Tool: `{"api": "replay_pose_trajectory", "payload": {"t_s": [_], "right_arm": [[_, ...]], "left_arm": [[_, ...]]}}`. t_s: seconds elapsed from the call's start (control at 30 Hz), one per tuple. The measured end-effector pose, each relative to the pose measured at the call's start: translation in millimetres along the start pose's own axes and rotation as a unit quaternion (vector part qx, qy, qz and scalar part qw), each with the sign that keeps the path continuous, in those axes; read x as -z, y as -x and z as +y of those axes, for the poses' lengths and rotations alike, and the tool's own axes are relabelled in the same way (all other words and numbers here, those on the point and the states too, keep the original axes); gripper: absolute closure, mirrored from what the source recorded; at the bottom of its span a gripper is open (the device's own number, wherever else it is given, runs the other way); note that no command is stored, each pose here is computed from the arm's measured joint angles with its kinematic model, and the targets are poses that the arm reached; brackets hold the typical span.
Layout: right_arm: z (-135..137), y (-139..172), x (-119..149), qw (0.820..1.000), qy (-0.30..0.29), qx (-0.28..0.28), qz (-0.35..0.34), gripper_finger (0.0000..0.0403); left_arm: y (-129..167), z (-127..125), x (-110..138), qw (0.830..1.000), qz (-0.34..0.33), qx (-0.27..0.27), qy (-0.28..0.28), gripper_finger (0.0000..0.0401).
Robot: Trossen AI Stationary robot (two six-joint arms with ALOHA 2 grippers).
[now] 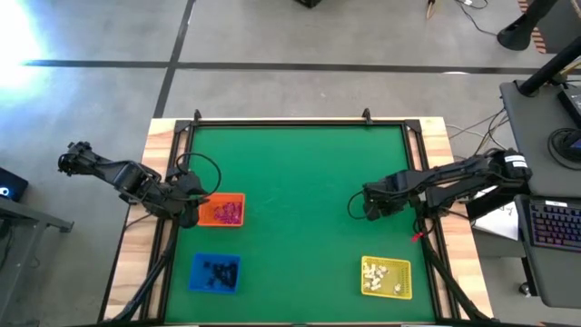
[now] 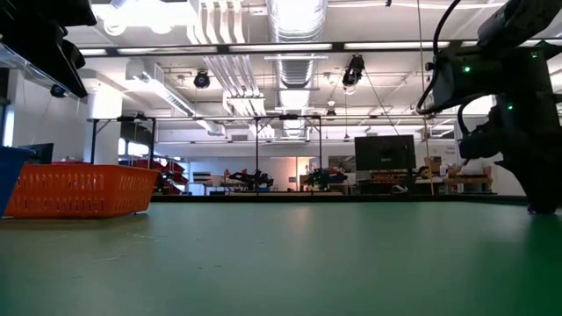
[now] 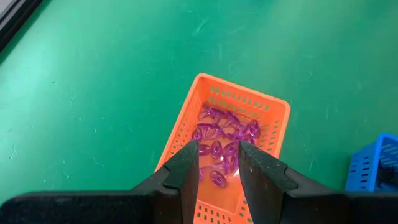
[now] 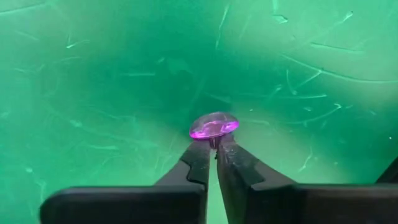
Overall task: Sort Halloween decoration
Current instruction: Put the violet witch hat toy into the orange bin
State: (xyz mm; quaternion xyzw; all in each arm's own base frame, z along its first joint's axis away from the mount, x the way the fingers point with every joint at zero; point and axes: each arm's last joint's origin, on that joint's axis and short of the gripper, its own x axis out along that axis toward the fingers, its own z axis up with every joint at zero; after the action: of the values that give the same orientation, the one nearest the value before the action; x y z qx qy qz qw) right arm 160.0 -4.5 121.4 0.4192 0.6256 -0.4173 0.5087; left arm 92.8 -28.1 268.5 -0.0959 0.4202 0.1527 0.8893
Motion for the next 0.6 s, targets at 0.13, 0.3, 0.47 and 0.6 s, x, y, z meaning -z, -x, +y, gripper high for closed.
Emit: {"api": "replay_pose_trajectory", "payload": {"t_s": [0.13,0.3,0.47,0.6], "right_arm": [[1,2,0,1.000,0.000,-0.002,-0.001,0.0393],[6,15,0,1.000,0.006,-0.026,-0.010,0.0394],[11,31,-1,0.996,0.011,-0.076,-0.034,0.0394],[12,39,-1,0.995,0.004,-0.088,-0.038,0.0394]], "left_arm": [[0,0,0,1.000,-0.001,-0.001,0.001,0.0307],[0,0,0,1.000,-0.001,-0.001,0.004,0.0307],[0,0,0,1.000,-0.001,-0.002,0.014,0.0307],[0,0,0,1.000,-0.001,-0.002,0.019,0.0307]]}}
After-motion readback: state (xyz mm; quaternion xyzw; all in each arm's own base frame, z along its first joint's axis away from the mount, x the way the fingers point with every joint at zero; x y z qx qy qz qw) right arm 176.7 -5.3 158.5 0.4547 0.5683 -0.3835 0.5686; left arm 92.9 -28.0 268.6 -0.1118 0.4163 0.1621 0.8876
